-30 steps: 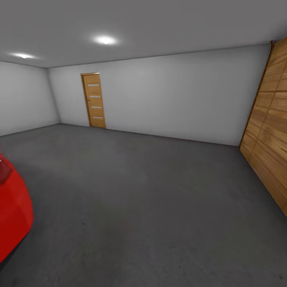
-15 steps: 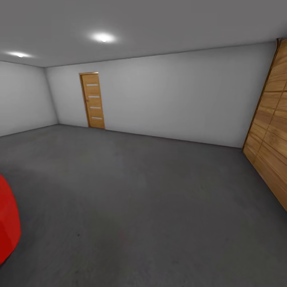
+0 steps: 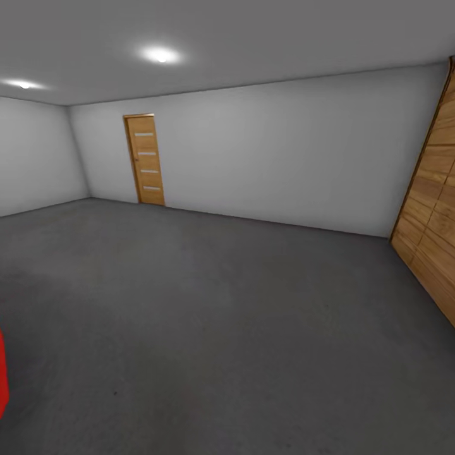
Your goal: Move the two storage containers from the living room to the garage. In the garage, place one container on the floor and stack the other container on top of it (either order is fine).
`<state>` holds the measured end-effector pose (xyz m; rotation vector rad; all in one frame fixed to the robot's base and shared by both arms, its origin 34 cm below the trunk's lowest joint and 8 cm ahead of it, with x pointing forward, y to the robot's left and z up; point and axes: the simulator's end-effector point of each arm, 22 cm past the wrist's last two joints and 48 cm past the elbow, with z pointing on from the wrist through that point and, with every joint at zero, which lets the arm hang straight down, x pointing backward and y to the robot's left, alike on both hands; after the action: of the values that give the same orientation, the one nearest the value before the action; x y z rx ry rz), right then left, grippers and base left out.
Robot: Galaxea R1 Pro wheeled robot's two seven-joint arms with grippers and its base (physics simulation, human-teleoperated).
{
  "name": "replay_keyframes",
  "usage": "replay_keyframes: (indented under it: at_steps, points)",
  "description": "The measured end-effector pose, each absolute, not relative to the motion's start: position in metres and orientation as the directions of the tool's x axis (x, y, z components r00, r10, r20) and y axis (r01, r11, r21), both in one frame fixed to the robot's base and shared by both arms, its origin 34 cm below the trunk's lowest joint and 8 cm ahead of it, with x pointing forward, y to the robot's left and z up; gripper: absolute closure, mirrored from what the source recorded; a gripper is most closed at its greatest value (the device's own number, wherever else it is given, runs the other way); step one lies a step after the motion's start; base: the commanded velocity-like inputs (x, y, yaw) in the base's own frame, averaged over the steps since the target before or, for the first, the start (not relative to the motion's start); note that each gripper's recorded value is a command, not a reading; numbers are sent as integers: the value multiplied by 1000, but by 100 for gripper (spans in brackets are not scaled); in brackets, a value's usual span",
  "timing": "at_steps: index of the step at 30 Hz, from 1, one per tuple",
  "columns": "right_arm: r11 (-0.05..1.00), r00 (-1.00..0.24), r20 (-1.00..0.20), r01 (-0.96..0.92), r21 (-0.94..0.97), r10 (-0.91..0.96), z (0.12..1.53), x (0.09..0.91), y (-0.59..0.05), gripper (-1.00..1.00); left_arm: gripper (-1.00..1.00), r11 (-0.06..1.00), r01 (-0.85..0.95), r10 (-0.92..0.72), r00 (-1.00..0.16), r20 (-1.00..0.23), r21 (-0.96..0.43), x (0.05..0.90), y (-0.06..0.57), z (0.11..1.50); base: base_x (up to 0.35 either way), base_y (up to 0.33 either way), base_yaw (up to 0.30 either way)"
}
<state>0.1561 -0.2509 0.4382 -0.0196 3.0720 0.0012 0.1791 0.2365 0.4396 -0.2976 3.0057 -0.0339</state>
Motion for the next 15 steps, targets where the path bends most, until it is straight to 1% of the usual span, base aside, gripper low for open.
replay_keyframes:
  at_steps: [5, 15]
  points:
    - [1000, -997, -71, -6, -3, -6, 438, 157, -253, -100, -100, 980, -195, -198, -973, -118, -33, 179, 237, 440, 324, 0, 220]
    - [1000, -997, -71, -4, -1, -4, 438, 156, -251, -100, -100, 980, -195, -198, -973, -118, -34, 179, 237, 440, 324, 0, 272]
